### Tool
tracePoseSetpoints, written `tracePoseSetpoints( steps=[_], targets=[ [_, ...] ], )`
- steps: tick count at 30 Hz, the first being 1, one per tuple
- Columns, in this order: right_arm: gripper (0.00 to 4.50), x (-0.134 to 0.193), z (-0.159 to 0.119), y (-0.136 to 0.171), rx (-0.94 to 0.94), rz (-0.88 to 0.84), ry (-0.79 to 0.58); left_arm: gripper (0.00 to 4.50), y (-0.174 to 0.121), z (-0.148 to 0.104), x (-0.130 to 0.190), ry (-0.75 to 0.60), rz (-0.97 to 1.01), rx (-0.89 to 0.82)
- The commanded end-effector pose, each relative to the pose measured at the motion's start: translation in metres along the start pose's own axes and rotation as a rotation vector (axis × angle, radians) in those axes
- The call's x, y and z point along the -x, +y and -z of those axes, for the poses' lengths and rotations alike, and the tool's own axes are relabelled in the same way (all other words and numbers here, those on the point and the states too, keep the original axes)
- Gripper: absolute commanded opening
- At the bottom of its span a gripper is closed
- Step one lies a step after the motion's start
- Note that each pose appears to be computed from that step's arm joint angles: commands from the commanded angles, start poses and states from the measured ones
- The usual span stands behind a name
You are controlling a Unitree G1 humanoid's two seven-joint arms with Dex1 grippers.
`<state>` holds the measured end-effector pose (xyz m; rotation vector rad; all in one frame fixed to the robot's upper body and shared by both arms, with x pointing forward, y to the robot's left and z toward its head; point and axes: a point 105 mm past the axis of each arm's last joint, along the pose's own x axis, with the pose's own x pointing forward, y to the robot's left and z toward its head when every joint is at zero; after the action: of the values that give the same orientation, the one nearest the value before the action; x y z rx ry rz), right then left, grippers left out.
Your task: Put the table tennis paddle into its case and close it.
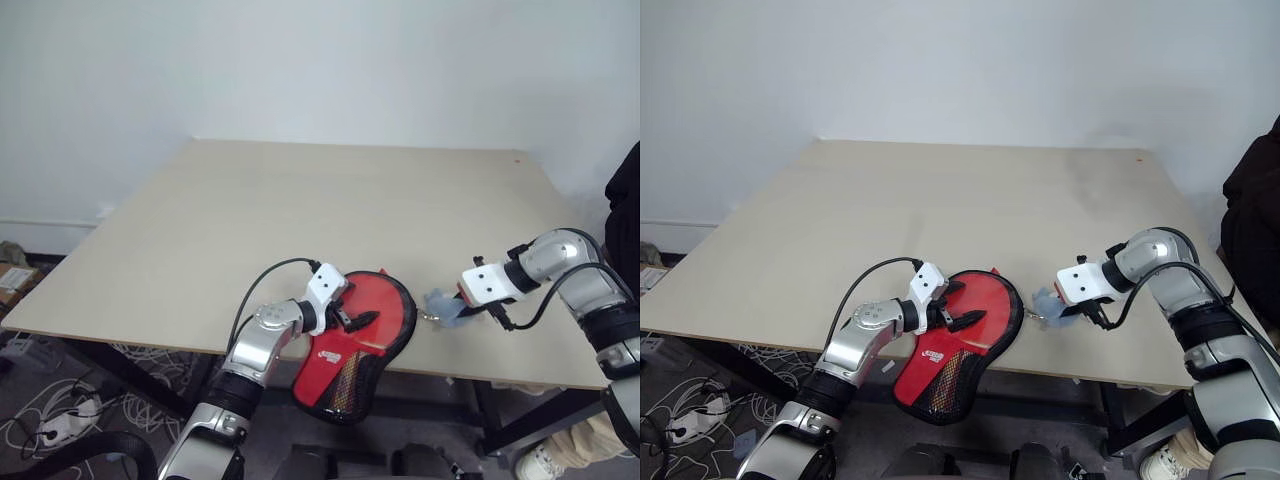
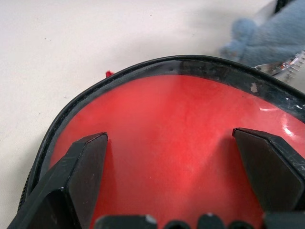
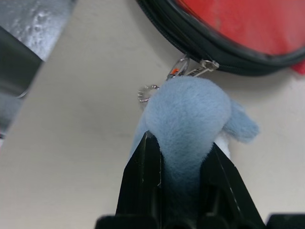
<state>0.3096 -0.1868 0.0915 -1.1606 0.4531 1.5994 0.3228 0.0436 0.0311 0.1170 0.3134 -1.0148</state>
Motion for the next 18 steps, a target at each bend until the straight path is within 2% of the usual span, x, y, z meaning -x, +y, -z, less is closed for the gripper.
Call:
tracePoseSetpoints(
  steps=[1, 9, 18],
  targets=[
    [0.37, 0.009, -0.004, 0.018, 0.024, -0.066, 0.002, 4.5, -0.002, 0.052, 0.007, 0.165, -0.016, 0.108],
    [0.37, 0.004, -0.008, 0.036, 0.05, -0.11, 0.008, 4.5, -0.002, 0.052, 0.007, 0.165, -0.014, 0.108],
    [0.37, -0.002, -0.001, 0.011, 0.023, -0.01, 0.039, 4.5, -0.011, 0.047, 0.005, 0.171, 0.067, 0.068]
  ],
)
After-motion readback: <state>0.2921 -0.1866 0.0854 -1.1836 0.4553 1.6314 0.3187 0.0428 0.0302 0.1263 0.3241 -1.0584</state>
